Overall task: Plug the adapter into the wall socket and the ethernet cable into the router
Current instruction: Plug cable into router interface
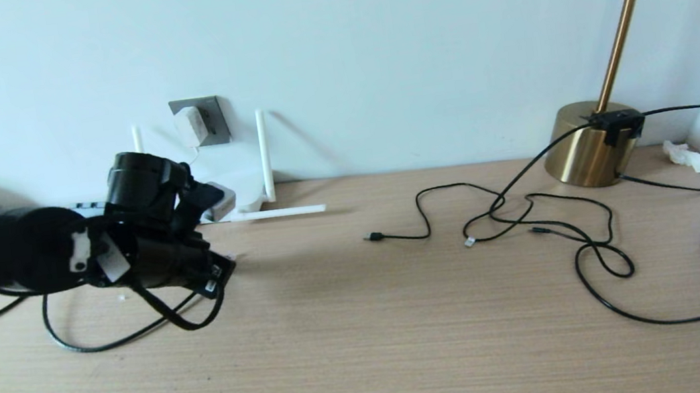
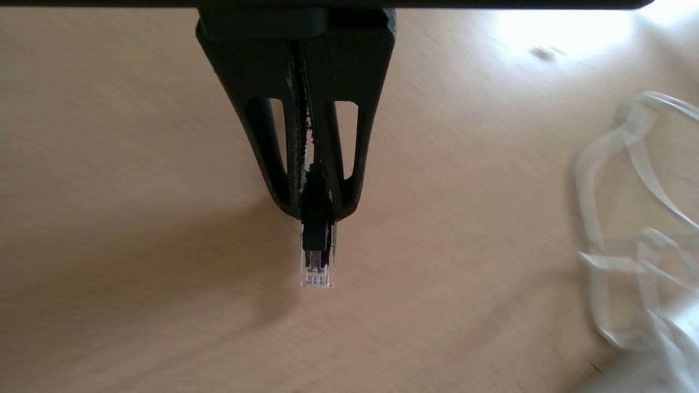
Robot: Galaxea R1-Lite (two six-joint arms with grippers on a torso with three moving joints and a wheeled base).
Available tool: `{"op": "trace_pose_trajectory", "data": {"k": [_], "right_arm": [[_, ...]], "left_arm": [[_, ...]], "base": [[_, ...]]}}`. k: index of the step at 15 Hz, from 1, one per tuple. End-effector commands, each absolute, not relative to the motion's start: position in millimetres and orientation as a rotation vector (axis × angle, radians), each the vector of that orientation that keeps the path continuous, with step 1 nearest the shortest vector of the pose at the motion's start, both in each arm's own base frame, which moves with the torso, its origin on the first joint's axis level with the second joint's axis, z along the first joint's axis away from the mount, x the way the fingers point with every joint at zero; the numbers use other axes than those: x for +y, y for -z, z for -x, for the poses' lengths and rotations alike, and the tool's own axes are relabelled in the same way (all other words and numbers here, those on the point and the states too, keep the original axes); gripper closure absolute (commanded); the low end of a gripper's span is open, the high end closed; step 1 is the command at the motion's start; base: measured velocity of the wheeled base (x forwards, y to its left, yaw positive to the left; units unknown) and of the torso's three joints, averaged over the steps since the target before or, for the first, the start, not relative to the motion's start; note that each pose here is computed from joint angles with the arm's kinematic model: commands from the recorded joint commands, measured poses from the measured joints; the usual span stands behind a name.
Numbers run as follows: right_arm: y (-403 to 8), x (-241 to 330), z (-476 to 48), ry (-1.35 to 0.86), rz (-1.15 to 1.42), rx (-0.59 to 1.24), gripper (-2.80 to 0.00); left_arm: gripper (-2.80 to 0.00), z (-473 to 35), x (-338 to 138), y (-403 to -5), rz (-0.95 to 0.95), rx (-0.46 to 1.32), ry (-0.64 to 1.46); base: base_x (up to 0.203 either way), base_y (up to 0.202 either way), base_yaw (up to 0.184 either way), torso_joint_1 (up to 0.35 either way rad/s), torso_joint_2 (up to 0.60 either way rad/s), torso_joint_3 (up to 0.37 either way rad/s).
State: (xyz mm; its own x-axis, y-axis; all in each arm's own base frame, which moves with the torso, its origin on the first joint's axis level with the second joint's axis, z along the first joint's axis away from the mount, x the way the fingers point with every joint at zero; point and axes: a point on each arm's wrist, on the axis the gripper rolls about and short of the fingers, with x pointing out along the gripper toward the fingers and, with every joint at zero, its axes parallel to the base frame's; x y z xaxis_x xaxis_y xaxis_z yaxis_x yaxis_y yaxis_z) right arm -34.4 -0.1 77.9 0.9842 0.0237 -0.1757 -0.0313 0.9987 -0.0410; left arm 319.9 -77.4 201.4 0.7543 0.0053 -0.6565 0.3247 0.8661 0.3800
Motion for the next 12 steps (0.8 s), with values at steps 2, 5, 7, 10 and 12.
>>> {"op": "trace_pose_trajectory", "data": {"k": [2,5,7,10,12], "right_arm": [[-78.0,0.0,34.5,-0.03,0.045,0.176,0.0],[-77.6,0.0,34.4,-0.03,0.047,0.177,0.0],[-77.6,0.0,34.4,-0.03,0.047,0.177,0.0],[-77.6,0.0,34.4,-0.03,0.047,0.177,0.0],[-77.6,0.0,34.4,-0.03,0.047,0.177,0.0]], "left_arm": [[0.0,-298.3,-67.0,-227.2,-0.1,0.799,0.202],[0.0,-301.2,-64.7,-224.9,0.116,0.839,0.13],[0.0,-306.8,-65.2,-220.8,0.179,0.845,0.09],[0.0,-319.1,-69.6,-221.5,0.257,0.822,-0.007],[0.0,-328.2,-72.2,-224.0,0.288,0.793,-0.058]], "base": [[0.0,0.0,0.0,0.0,0.0,0.0],[0.0,0.0,0.0,0.0,0.0,0.0],[0.0,0.0,0.0,0.0,0.0,0.0],[0.0,0.0,0.0,0.0,0.0,0.0],[0.0,0.0,0.0,0.0,0.0,0.0]]}}
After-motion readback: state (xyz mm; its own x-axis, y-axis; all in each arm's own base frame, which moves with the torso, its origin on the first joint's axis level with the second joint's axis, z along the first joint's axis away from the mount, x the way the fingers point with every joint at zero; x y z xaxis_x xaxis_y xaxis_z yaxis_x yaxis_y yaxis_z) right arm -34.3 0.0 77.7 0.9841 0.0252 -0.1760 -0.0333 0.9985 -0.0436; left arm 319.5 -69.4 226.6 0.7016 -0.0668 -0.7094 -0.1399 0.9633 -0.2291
